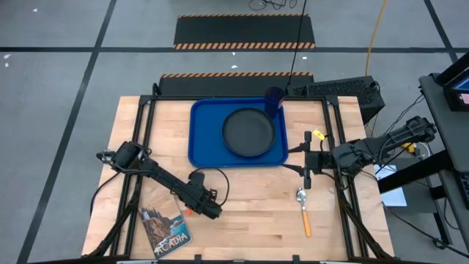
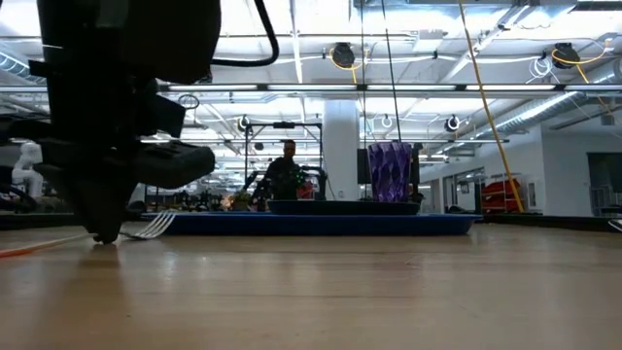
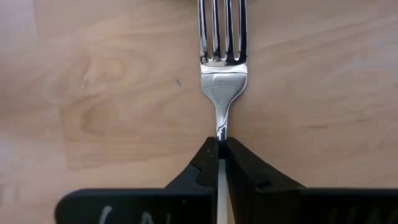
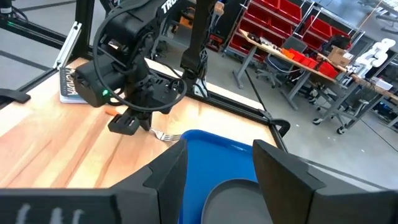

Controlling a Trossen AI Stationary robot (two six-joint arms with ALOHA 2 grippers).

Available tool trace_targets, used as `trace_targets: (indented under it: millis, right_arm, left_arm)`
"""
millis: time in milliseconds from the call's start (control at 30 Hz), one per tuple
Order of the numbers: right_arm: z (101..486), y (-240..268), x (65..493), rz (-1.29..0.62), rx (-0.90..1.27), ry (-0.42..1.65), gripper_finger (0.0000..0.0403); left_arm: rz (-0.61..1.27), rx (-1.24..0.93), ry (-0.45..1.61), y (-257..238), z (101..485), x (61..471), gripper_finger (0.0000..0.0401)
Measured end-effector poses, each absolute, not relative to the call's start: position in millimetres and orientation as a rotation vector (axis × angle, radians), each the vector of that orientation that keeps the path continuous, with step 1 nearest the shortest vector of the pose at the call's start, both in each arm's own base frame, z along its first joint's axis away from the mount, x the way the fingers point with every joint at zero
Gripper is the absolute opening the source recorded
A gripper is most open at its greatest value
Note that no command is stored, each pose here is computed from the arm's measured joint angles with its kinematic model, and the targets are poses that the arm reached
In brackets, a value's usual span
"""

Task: Pick and place plate/cup/fork/spoon on tray
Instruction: Put the orange fork on the blue serving tray to the left of the black plate

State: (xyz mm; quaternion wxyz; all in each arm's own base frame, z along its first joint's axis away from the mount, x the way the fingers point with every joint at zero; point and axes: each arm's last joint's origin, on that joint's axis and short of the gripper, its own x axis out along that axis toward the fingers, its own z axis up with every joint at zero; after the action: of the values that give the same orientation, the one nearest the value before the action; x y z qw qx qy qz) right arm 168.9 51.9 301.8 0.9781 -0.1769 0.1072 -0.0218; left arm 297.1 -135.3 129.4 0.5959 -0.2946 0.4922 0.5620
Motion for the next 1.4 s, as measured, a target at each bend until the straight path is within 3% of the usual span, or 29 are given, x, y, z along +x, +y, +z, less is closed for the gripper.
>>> trace_targets:
  millis: [233,400,700,933,1400]
  right_arm:
    - [302,52,169,-0.043,-0.376,0.217,0.0176]
    - [302,52,169,-0.039,-0.421,0.219,0.0176]
    - [300,52,168,-0.034,-0.452,0.239,0.0176]
    - [298,51,168,-0.031,-0.460,0.260,0.0176]
    - [294,51,166,-0.027,-0.465,0.304,0.0176]
  left_arm:
    - [1.216,-0.666,1.142,-129,143,316,0.0027]
    - [1.148,-0.636,1.180,-122,160,331,0.0011]
    - [1.173,-0.533,1.229,-98,189,342,0.0025]
    - [1.325,-0.541,1.254,-55,195,344,0.0028]
    - [1.357,-0.663,1.085,57,192,366,0.0030]
